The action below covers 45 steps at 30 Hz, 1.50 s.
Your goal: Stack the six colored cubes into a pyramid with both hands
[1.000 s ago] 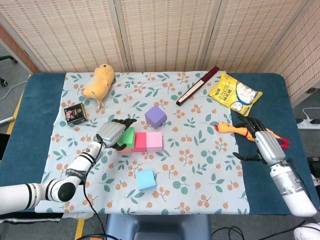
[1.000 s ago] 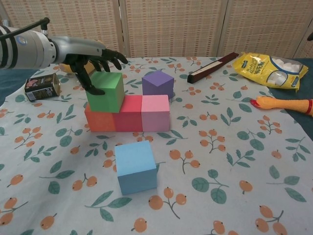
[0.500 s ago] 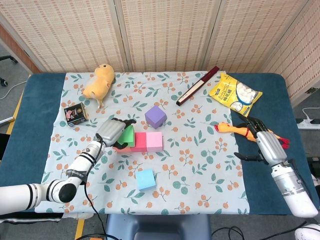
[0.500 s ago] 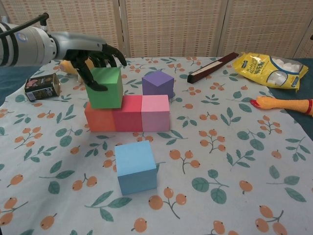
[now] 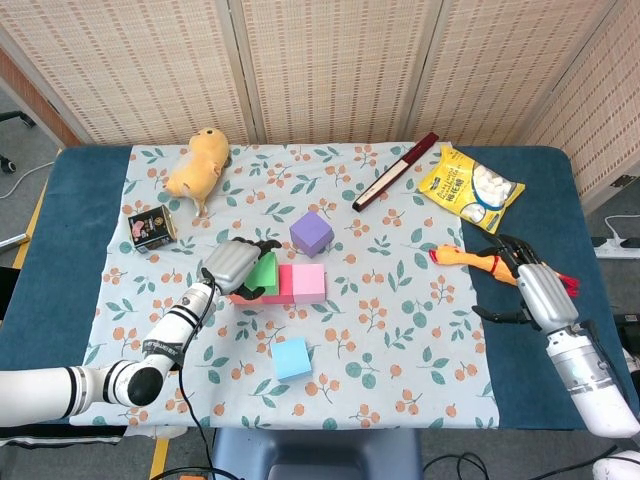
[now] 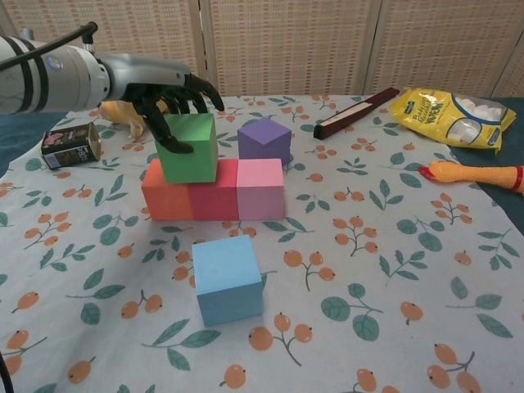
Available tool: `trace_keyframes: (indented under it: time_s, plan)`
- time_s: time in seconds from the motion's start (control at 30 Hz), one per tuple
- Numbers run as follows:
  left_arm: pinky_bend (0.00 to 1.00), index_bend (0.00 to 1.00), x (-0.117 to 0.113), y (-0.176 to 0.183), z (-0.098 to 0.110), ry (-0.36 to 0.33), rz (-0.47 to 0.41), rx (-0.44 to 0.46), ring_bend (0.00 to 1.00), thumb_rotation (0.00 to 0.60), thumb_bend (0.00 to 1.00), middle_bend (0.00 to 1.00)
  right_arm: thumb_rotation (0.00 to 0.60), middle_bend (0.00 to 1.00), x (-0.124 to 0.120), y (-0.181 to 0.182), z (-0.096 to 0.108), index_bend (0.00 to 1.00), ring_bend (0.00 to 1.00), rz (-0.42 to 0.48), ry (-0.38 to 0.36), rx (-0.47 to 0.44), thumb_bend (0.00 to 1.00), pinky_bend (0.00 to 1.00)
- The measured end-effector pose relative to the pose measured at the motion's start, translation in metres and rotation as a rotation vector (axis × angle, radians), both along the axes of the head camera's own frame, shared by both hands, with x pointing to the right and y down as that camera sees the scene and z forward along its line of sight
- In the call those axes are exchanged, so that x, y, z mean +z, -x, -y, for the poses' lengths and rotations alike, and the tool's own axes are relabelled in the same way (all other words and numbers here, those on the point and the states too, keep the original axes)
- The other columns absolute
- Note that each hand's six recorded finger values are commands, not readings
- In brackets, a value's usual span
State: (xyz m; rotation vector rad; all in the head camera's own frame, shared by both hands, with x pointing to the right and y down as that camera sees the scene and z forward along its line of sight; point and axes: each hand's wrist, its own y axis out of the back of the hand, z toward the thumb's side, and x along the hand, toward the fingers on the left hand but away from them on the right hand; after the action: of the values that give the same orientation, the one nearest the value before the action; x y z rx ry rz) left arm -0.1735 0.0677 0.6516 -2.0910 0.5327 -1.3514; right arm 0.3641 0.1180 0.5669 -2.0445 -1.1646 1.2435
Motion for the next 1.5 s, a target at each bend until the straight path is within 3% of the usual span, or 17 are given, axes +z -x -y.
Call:
trace_keyframes:
  time_s: [1.5]
  plan:
    - [0.24, 0.15, 0.0067, 0.0023, 0.0030, -0.001, 0.025, 0.018, 0.32, 0.600, 0.32, 0.25, 0.600, 0.25, 0.0000, -0.0042, 0.0007, 0.00, 0.02, -0.008, 0.000, 0.014, 0.07, 0.00]
